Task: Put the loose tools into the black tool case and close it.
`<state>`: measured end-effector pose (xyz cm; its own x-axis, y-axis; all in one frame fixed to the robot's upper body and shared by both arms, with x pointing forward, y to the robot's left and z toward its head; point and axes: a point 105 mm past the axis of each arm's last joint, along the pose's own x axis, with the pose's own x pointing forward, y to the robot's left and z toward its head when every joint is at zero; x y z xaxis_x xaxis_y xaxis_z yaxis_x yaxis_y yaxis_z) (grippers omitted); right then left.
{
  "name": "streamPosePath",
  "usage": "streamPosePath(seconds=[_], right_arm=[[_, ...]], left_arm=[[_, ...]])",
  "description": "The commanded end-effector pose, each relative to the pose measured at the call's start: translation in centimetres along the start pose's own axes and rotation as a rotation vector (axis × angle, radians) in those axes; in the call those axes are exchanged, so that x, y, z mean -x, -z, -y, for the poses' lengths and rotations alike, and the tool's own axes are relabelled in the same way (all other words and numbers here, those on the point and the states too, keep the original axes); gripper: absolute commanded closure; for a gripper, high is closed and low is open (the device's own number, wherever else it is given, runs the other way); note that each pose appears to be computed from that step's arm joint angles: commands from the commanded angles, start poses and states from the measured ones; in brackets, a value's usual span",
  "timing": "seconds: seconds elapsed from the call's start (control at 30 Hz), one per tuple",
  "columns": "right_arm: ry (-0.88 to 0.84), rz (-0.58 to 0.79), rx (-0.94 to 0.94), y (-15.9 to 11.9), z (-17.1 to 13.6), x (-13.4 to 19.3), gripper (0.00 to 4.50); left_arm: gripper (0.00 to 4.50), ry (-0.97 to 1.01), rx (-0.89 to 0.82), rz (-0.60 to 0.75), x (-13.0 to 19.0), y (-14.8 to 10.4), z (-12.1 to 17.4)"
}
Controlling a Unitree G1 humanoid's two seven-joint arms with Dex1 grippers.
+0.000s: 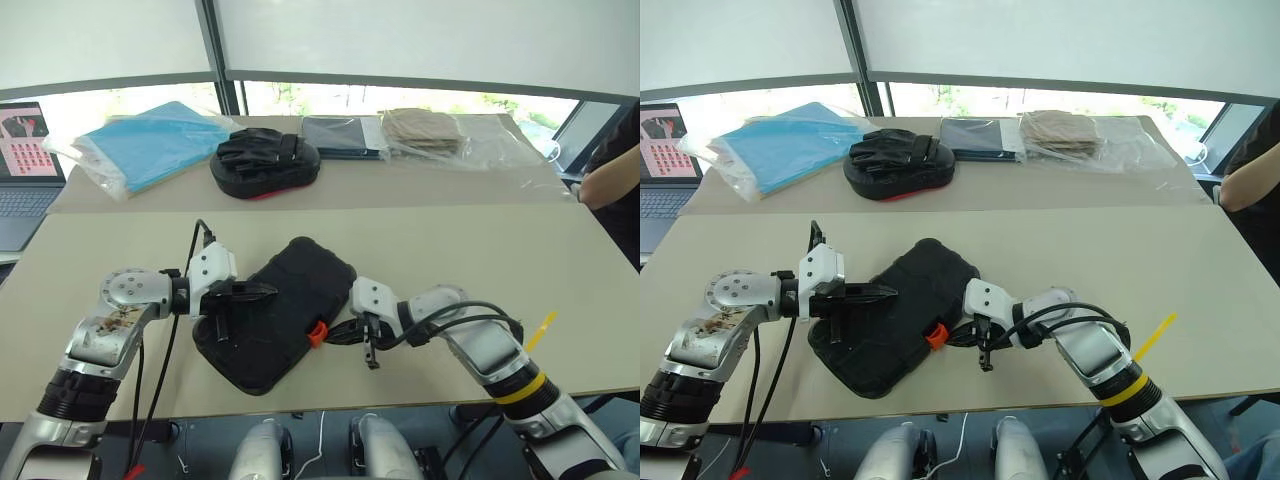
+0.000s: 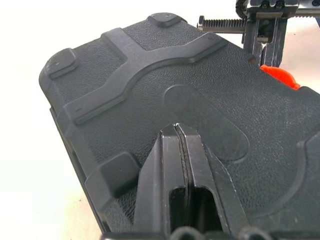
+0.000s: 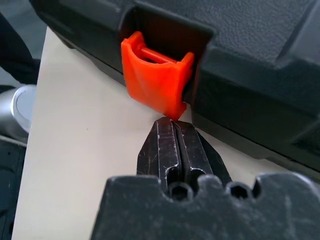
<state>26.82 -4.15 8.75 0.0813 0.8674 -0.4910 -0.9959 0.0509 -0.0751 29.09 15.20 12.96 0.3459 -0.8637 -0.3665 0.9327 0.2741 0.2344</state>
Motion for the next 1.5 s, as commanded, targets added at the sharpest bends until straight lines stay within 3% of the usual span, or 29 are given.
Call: streamPosePath(seconds=[0.03, 0.27, 0.87, 1.2, 1.37, 1.47, 1.5], right_arm=[[0.039, 0.064, 0.054, -2.1, 0.7, 0.8, 4.5], [0.002, 0.037, -0.029, -0.7, -0.4, 2.0, 4.5], [0.022, 0.166, -0.086, -3.0, -0.2, -0.1, 4.5], [0.034, 0.252, -0.146, -4.1, 0.2, -0.7, 4.5], [0.019, 0.222, -0.135, -3.2, -0.6, 1.1, 4.5], [0.059, 0.225, -0.133, -2.7, -0.7, 3.5, 4.5], [0.083, 0.23, -0.122, -2.6, -0.6, 4.2, 4.21]], left_arm=[[4.47, 0.031, 0.082, -0.088, -0.4, 2.7, 1.0], [4.47, 0.031, 0.082, -0.091, -0.5, 2.4, 1.0], [4.47, 0.038, 0.113, -0.121, -0.2, 2.2, 1.1], [4.47, 0.044, 0.187, -0.165, -0.3, 4.0, 1.8], [4.47, -0.044, 0.189, -0.04, 0.9, 3.1, 1.0], [3.76, -0.137, 0.163, 0.066, 3.1, 2.0, 0.3], [3.31, -0.162, 0.151, 0.075, 3.8, 1.9, 0.2]])
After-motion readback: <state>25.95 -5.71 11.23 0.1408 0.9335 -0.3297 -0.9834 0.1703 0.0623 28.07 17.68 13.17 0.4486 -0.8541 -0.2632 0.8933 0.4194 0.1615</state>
